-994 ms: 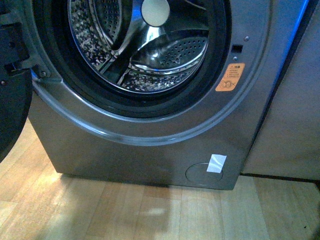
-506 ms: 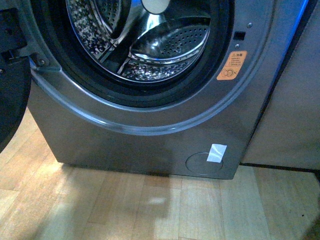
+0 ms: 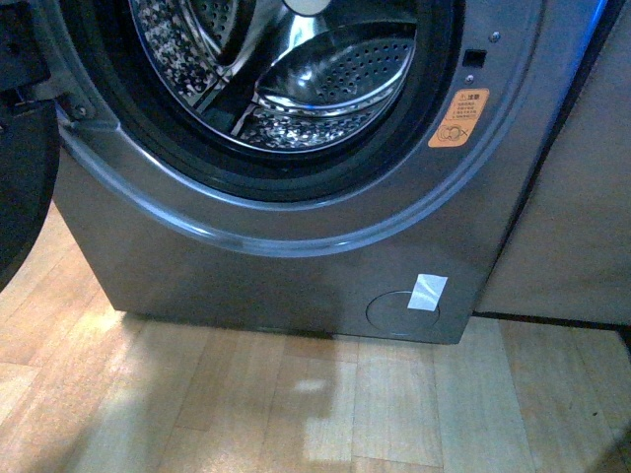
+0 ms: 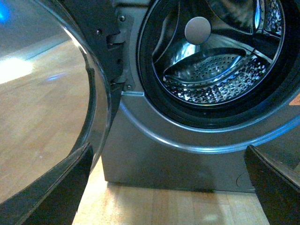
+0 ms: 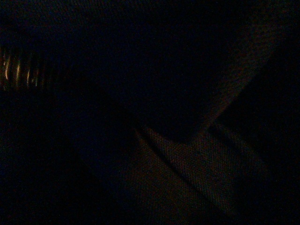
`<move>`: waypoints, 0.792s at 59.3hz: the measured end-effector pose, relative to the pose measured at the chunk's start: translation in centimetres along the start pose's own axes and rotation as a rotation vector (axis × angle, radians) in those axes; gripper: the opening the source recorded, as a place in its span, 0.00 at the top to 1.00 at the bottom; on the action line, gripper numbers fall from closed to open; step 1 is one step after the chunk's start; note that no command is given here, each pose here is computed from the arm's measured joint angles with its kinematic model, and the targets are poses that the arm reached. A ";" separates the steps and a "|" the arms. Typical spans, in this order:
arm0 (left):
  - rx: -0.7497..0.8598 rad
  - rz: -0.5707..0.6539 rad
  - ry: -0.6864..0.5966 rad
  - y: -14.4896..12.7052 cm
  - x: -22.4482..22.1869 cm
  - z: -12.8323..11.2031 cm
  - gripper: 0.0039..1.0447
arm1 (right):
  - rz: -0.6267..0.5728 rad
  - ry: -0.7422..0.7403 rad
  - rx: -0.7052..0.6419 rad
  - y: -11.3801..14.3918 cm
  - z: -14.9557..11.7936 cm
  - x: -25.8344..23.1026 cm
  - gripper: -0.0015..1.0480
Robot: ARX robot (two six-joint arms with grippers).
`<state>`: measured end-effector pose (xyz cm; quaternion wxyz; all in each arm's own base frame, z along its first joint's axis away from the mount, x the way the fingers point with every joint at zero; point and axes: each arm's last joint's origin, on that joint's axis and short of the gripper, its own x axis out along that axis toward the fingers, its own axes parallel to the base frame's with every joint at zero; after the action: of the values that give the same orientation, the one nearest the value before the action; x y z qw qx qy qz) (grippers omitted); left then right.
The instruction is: Put clothes into washing machine
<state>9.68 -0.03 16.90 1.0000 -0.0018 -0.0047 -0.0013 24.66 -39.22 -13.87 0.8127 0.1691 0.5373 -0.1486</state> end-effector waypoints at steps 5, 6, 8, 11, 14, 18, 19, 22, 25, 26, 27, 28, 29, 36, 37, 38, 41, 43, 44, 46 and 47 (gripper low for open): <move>0.000 0.000 0.000 0.0 0.0 0.0 0.06 | 0.002 0.001 0.005 0.0 0.0 0.4 0.07; 0.000 0.000 0.000 0.0 0.0 0.0 0.06 | 0.002 0.001 0.005 0.0 0.0 0.4 0.07; 0.000 0.000 0.000 0.0 0.0 0.0 0.06 | 0.003 0.001 0.007 0.0 0.0 0.6 0.07; 0.000 0.000 0.000 0.0 0.0 0.0 0.06 | 0.003 0.002 0.009 0.0 -0.1 0.8 0.07; 0.000 0.000 0.000 0.0 0.0 0.0 0.06 | 0.005 0.004 0.013 0.0 -0.1 1.1 0.07; 0.000 0.000 0.000 0.0 0.0 0.0 0.06 | 0.005 0.005 0.015 0.0 -0.1 1.3 0.07; 0.000 0.000 0.000 0.0 0.0 0.0 0.06 | 0.005 0.005 0.015 0.0 -0.1 1.3 0.07; 0.000 0.000 0.000 0.0 0.0 0.0 0.06 | 0.005 0.002 0.020 0.0 0.0 1.4 0.07; 0.000 0.000 0.000 0.0 0.0 0.0 0.06 | 0.005 0.003 0.025 0.0 0.0 1.6 0.07; 0.000 0.000 0.000 0.0 0.0 0.0 0.06 | 0.006 0.003 0.026 0.0 -0.1 1.7 0.07; 0.000 0.000 0.000 0.0 0.0 0.0 0.06 | 0.006 0.003 0.026 0.0 -0.1 1.7 0.07; 0.000 0.000 0.000 0.0 0.0 0.0 0.06 | 0.006 0.003 0.028 0.0 -0.1 1.8 0.07; 0.000 0.000 0.000 0.0 0.0 0.0 0.06 | 0.006 0.003 0.029 0.0 -0.1 1.9 0.07; 0.000 0.000 0.000 0.0 0.0 0.0 0.06 | 0.008 0.006 0.032 0.0 -0.4 2.3 0.07; 0.000 0.000 0.000 0.0 0.0 0.0 0.06 | 0.008 0.007 0.032 0.0 -0.5 2.3 0.07; 0.000 0.000 0.000 0.0 0.0 0.0 0.06 | 0.007 0.006 0.032 0.0 -0.5 2.3 0.07; 0.000 0.000 0.000 0.0 0.0 0.0 0.06 | 0.007 0.005 0.033 0.1 -0.6 2.5 0.07; 0.000 0.000 0.000 0.0 0.0 0.0 0.06 | 0.006 0.005 0.034 0.1 -0.6 2.5 0.07; 0.000 0.000 0.000 0.0 0.0 0.0 0.06 | 0.006 0.004 0.034 0.1 -0.6 2.5 0.07; 0.000 0.000 0.000 0.0 0.0 0.0 0.06 | 0.005 0.003 0.034 0.0 -0.7 2.6 0.07; 0.000 0.000 0.000 0.0 0.0 0.0 0.06 | 0.005 0.003 0.034 0.0 -0.7 2.6 0.07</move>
<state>9.68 -0.03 16.90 1.0000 -0.0018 -0.0049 -0.0013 25.08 -39.02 -16.55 0.8092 0.1847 0.5356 -0.1555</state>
